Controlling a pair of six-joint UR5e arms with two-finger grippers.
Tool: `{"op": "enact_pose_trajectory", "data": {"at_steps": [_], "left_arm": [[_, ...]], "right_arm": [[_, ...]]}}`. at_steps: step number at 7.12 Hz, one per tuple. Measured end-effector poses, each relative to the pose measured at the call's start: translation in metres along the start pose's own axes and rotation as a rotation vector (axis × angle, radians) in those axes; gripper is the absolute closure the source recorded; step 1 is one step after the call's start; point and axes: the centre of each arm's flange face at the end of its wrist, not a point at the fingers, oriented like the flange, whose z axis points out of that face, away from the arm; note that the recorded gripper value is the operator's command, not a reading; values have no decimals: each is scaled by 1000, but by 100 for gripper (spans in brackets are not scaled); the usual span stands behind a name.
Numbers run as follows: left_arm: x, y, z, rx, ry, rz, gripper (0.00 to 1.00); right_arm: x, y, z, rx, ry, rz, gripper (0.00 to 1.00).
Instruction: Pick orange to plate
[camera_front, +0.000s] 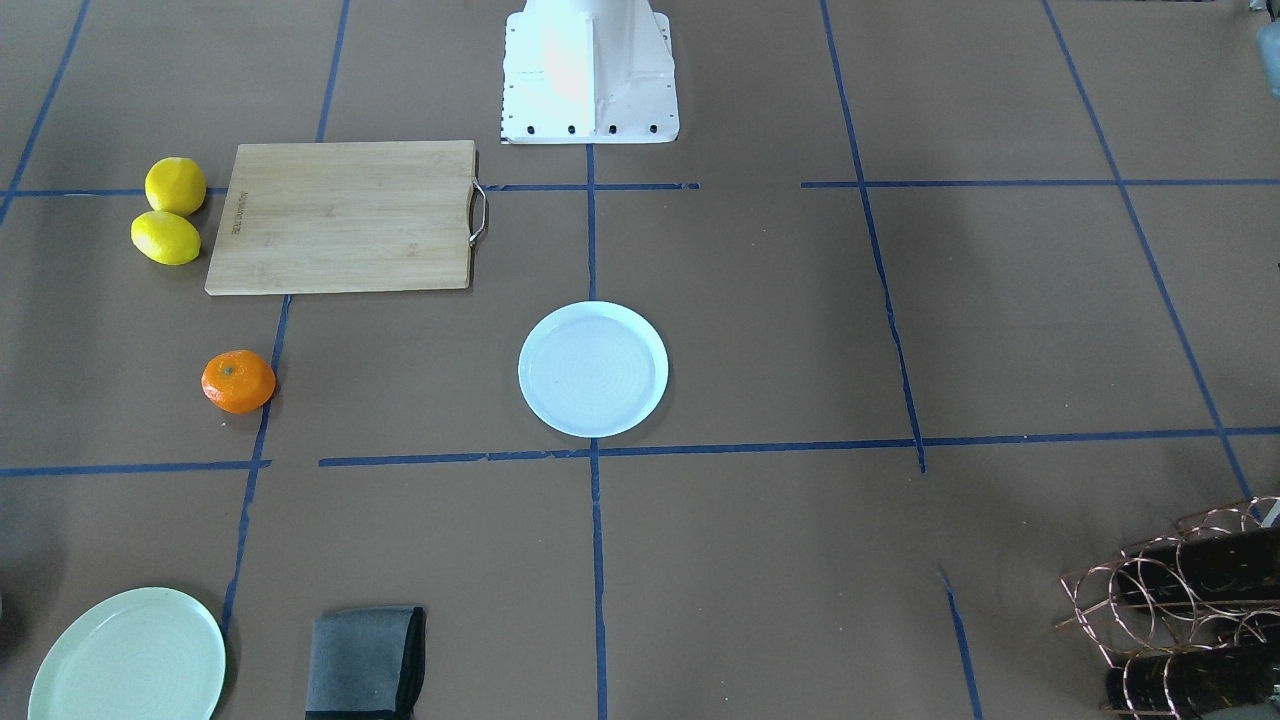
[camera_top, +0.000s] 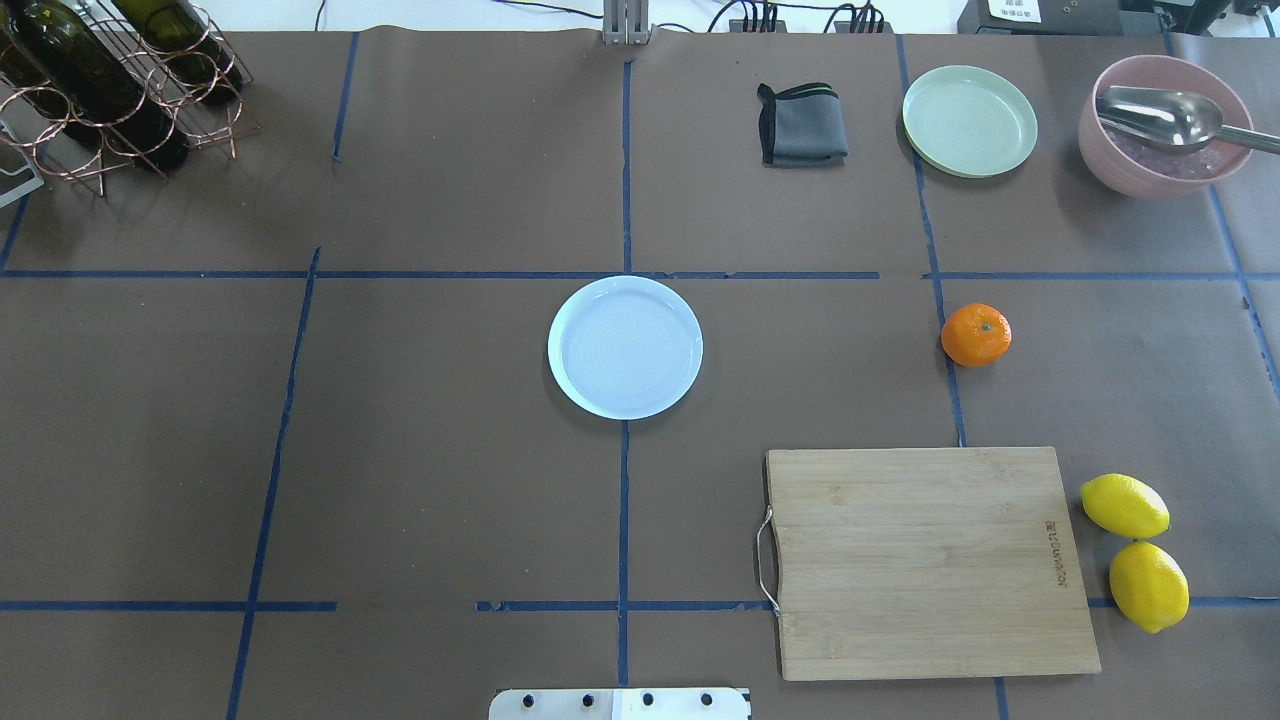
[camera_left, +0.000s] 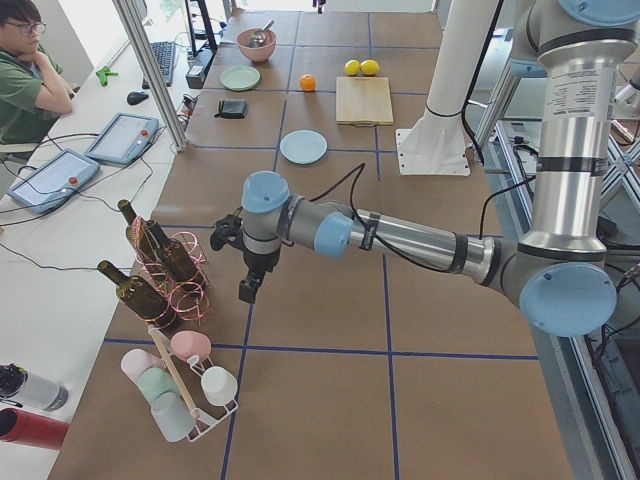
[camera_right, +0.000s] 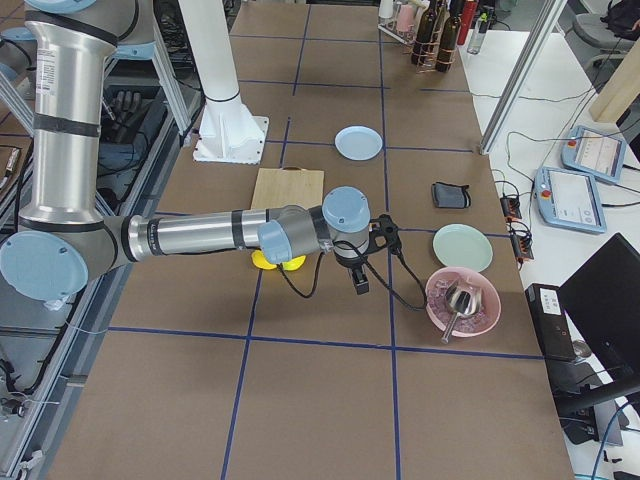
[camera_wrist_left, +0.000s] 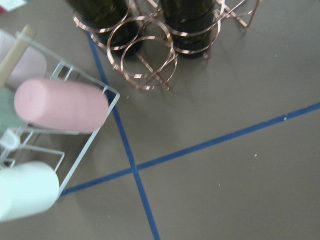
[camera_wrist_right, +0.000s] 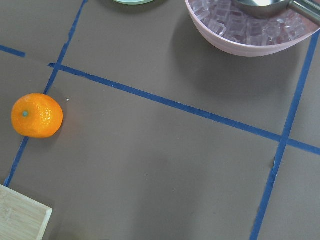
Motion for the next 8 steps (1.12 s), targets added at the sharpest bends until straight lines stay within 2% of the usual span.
{"op": "enact_pose_trajectory", "data": {"at_steps": [2,5,6,8], "left_arm": [[-23,48,11,-44,29,-13,0],[-37,61,22,-71,27,-14,0],[-36,60,20,-68,27,-10,0],[-34,61,18,-62,27,-5,0]], "right_arm": [[-1,-2,-1,3,0,-1,0],[-27,-27,11,-7,-15,13,0],[-52,-43,28,-17,-13,42,0],[-118,-67,82,1,52,86,0]]}}
